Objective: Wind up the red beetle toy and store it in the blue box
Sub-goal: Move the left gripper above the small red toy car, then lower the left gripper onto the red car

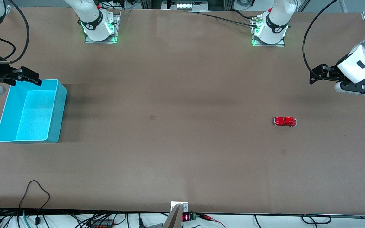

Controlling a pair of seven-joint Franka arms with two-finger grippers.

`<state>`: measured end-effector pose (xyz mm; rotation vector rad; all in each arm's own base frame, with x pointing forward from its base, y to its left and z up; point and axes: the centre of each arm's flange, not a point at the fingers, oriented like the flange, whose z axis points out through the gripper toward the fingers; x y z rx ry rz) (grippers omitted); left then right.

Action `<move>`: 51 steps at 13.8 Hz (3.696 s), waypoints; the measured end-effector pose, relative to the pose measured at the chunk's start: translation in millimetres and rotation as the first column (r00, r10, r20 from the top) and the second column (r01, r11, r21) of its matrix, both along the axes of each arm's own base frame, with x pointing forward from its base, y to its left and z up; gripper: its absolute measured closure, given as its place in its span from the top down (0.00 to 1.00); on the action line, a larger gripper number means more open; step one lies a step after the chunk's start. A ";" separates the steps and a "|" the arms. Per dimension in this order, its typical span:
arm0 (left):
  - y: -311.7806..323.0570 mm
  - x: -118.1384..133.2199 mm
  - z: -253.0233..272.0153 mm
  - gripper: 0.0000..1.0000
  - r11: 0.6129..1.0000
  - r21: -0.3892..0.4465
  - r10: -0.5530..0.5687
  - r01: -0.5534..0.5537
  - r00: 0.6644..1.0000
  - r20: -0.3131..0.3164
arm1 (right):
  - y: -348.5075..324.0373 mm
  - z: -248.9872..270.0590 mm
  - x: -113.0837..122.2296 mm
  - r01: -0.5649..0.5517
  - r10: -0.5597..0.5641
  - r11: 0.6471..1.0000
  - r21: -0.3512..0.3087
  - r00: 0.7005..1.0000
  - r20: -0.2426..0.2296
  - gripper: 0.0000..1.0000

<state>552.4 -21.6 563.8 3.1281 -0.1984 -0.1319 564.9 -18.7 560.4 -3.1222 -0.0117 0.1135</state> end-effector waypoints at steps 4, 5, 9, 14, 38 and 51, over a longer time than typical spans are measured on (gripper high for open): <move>0.0 0.0 0.0 1.00 1.000 0.000 0.000 0.000 1.000 0.000 | -6.0 -0.4 -0.3 0.011 -0.011 1.000 0.000 1.000 -0.001 1.00; 0.0 0.0 0.0 1.00 1.000 0.000 0.000 0.000 1.000 0.000 | -6.9 -0.8 -0.3 0.013 -0.013 1.000 0.000 1.000 -0.002 1.00; 0.1 -2.5 -1.7 1.00 1.000 0.001 0.000 0.000 1.000 -0.022 | -7.3 -1.6 -0.2 0.013 -0.013 1.000 0.000 1.000 -0.003 1.00; -5.7 -25.0 -14.5 1.00 1.000 0.007 -0.014 0.016 0.978 -0.206 | -7.3 -1.7 -0.2 0.013 -0.013 1.000 0.000 1.000 -0.003 1.00; 29.2 6.3 -274.4 1.00 0.264 0.010 -0.964 0.964 0.264 0.027 | -9.4 -5.2 1.0 0.017 -0.017 1.000 0.000 1.000 -0.010 1.00; 44.3 -0.1 -370.1 0.44 0.140 0.066 -0.989 0.988 0.137 0.061 | -9.4 -5.2 1.0 0.017 -0.017 1.000 0.000 1.000 -0.010 1.00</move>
